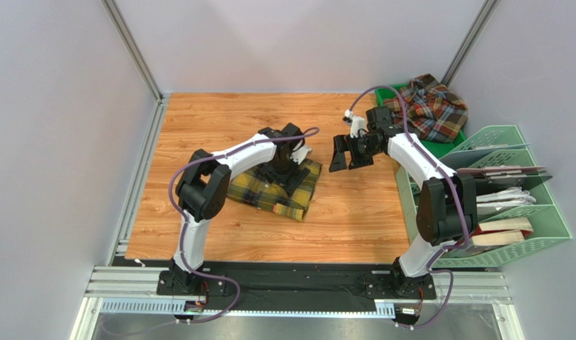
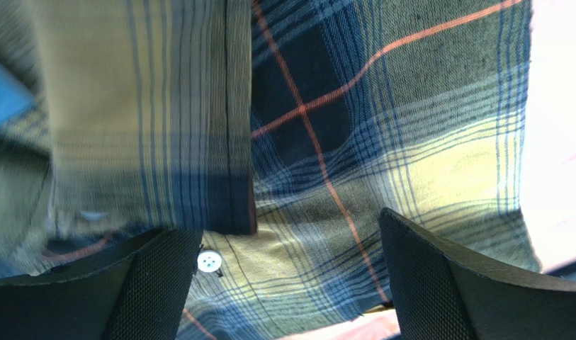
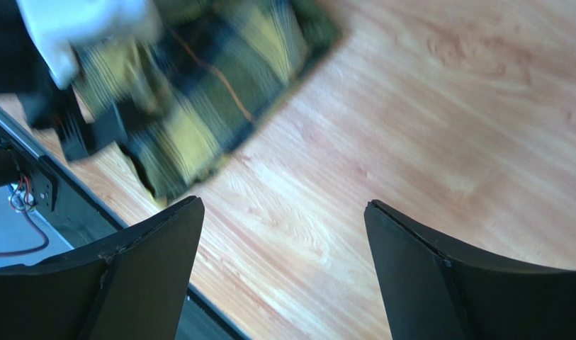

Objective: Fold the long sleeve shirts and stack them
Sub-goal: Neatly place the folded shirt to the corner

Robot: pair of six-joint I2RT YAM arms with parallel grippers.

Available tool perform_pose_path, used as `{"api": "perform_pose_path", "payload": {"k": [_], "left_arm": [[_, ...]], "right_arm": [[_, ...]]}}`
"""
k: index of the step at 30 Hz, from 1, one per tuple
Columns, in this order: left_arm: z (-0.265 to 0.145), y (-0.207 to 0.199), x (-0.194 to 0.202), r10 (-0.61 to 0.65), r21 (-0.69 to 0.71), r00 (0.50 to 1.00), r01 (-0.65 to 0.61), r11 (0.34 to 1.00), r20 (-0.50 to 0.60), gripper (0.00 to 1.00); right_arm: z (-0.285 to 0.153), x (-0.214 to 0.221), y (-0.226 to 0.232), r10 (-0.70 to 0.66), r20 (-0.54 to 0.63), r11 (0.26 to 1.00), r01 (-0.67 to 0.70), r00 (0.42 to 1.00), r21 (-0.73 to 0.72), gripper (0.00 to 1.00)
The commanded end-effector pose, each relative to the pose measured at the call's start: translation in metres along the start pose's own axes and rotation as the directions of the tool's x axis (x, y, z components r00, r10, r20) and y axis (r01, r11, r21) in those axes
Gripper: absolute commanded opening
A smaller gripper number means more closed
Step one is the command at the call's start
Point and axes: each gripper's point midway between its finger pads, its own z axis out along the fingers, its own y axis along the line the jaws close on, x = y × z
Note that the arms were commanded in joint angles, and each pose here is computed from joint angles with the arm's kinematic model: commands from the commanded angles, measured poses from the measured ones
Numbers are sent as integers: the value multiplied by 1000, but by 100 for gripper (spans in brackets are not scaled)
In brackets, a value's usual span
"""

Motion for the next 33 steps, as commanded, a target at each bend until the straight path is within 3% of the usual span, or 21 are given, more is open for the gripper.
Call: {"api": "perform_pose_path", "payload": {"k": [1,3,10,14,16,18,20,25,29,32,33], "left_arm": [[-1,80,22,-166,-147,980,149,978,-107,97],[-15,117,27,-247,-150,964,231,961,-95,96],[-47,213,63,-353,-153,928,334,930,-115,95],[-29,261,78,-526,-148,842,509,848,-119,94],[-32,287,76,-631,-132,773,621,773,-59,93],[-32,304,73,-641,-173,768,629,758,-20,93],[-45,313,55,-651,-157,754,656,738,86,93],[-98,293,7,-613,6,725,644,765,315,93],[-168,269,-4,-474,-37,756,547,836,451,95],[-186,262,24,-340,-156,843,435,887,416,89],[-180,248,44,-312,-151,892,375,915,327,88]], "right_arm": [[-10,0,-9,-11,7,999,10,1000,30,91],[-11,-3,-13,-6,12,999,5,1000,34,91],[-14,-6,-28,25,5,999,-25,1000,32,91],[-14,1,-36,46,-6,998,-46,999,37,91],[-13,4,-37,52,-13,998,-52,999,36,91],[-13,4,-37,49,-15,998,-49,999,37,91],[-12,5,-38,46,-18,998,-45,999,39,91],[-10,6,-38,56,-26,998,-56,998,22,91],[-9,3,-33,63,-39,998,-64,997,-24,91],[-11,-1,-28,61,-34,997,-62,998,-44,91],[-12,-1,-27,61,-32,997,-62,998,-48,91]]}}
